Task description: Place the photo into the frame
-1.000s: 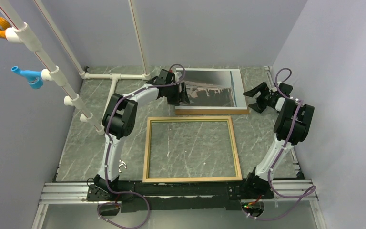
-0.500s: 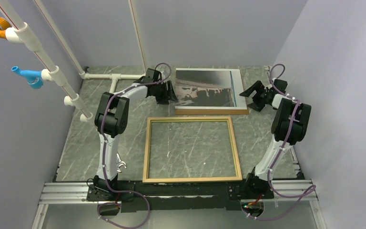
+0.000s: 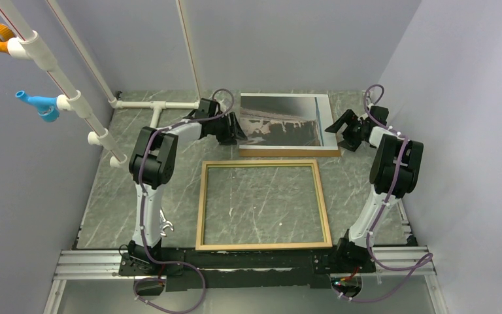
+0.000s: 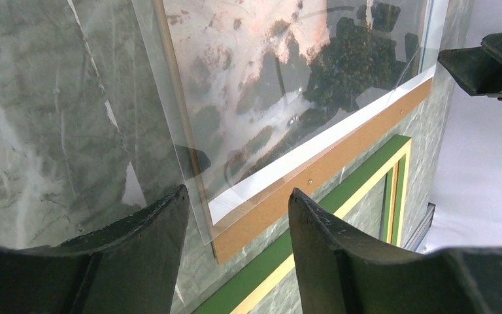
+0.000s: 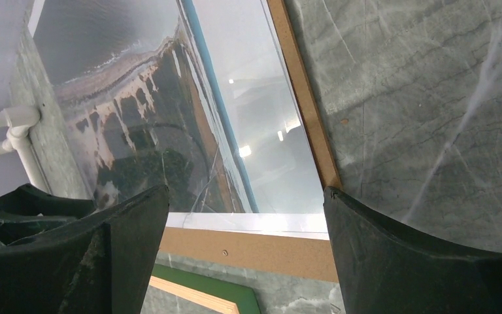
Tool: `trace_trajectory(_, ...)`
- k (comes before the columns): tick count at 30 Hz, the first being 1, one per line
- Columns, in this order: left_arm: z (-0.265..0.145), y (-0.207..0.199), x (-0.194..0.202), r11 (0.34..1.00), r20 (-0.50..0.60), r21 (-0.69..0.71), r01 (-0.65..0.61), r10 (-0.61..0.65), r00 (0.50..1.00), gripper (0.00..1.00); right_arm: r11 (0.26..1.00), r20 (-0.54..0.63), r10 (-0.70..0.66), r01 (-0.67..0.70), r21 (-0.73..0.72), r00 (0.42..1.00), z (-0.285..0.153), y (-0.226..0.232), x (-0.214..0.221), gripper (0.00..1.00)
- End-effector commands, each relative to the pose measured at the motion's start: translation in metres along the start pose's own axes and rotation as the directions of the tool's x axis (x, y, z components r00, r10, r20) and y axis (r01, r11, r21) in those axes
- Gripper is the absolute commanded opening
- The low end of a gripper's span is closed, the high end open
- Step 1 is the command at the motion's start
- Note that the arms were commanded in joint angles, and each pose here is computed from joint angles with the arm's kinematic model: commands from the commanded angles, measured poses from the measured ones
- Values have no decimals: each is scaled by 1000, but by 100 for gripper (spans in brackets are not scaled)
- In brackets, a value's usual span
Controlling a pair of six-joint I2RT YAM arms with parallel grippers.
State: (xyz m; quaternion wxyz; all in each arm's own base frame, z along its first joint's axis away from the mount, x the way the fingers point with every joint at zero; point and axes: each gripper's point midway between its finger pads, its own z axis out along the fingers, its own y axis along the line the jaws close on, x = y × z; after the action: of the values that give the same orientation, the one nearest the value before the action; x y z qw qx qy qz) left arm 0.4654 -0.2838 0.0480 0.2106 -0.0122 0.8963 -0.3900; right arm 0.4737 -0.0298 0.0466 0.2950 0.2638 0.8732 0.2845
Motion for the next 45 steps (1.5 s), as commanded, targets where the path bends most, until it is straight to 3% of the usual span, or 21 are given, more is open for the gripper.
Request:
trace_trajectory(1,-22,-50,-19,989,79,125,-84,75,994,61,1000,-43,-6,7,26,999,1,-1,16,91)
trace_trajectory(14,-45,-70,-26,960,168,278,-21,-27,985,57,999,-65,-8,6,-33,998,1,6,25,91)
trace_trajectory(28,-37,-56,-25,924,171,377,71,-145,975,54,994,-85,15,-24,-109,996,1,14,35,91)
trace_trajectory(40,-15,-19,-12,973,109,203,105,-129,986,53,991,-83,23,-34,-127,996,-1,18,35,91)
trace_trajectory(45,-16,-18,-11,972,119,208,108,-135,984,39,992,-84,22,-32,-125,996,-2,18,36,91)
